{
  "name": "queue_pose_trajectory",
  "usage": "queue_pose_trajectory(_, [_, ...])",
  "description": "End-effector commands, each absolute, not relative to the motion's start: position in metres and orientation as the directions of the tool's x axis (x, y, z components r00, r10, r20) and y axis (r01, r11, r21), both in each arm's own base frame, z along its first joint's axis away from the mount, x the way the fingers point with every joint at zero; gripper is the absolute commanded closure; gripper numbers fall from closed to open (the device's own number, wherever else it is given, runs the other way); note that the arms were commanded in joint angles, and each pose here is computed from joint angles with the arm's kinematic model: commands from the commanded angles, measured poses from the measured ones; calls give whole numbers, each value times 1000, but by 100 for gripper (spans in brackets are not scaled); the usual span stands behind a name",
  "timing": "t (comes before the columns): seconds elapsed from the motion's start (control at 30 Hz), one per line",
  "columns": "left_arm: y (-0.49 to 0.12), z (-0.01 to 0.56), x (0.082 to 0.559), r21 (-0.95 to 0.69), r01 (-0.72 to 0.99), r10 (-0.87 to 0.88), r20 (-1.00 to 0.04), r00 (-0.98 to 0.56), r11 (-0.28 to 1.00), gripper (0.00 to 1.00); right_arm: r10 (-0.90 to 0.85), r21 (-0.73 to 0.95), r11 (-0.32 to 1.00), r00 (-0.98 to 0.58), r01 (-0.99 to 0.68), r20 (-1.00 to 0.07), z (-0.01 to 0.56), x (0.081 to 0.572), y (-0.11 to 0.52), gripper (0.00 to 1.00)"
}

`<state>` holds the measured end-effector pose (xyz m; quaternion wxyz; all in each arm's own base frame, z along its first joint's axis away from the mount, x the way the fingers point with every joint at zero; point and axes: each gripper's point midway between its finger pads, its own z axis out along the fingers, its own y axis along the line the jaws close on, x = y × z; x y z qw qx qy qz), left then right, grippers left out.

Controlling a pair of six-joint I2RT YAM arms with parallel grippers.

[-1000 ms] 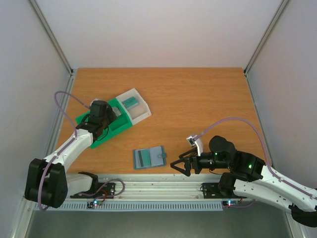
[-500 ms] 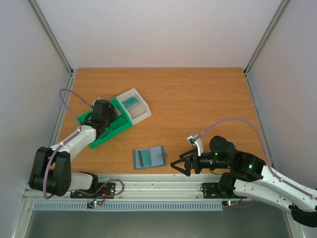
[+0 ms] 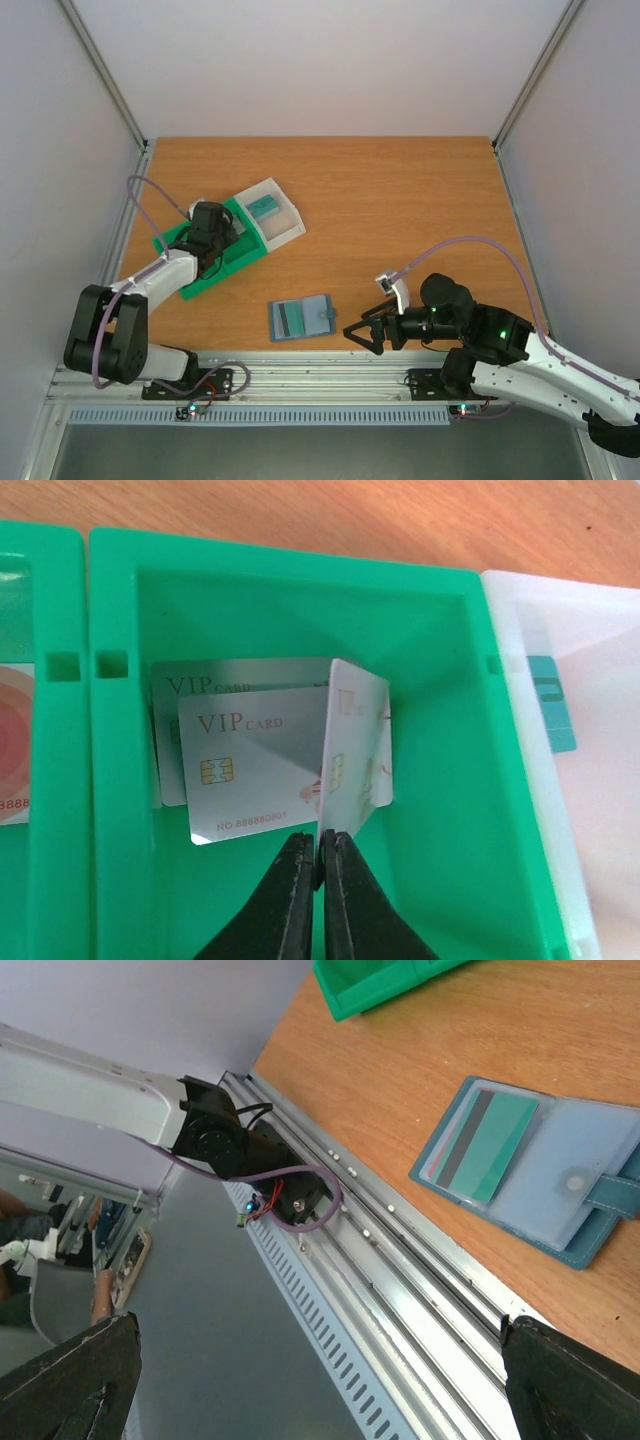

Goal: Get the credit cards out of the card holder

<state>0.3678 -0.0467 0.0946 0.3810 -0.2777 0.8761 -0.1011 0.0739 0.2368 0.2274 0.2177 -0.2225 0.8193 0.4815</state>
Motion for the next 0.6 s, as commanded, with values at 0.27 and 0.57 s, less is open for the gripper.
queue_pose_trajectory(0.27, [-39, 106, 388, -348, -412, -532, -665, -524, 842, 90, -133, 693, 443, -806, -569, -576, 234, 77, 236, 2])
queue_pose_trajectory(0.57, [-39, 110, 394, -311, -421, -512, -662, -548, 852, 86, -124, 694, 445, -806, -566, -579, 236, 78, 235, 1])
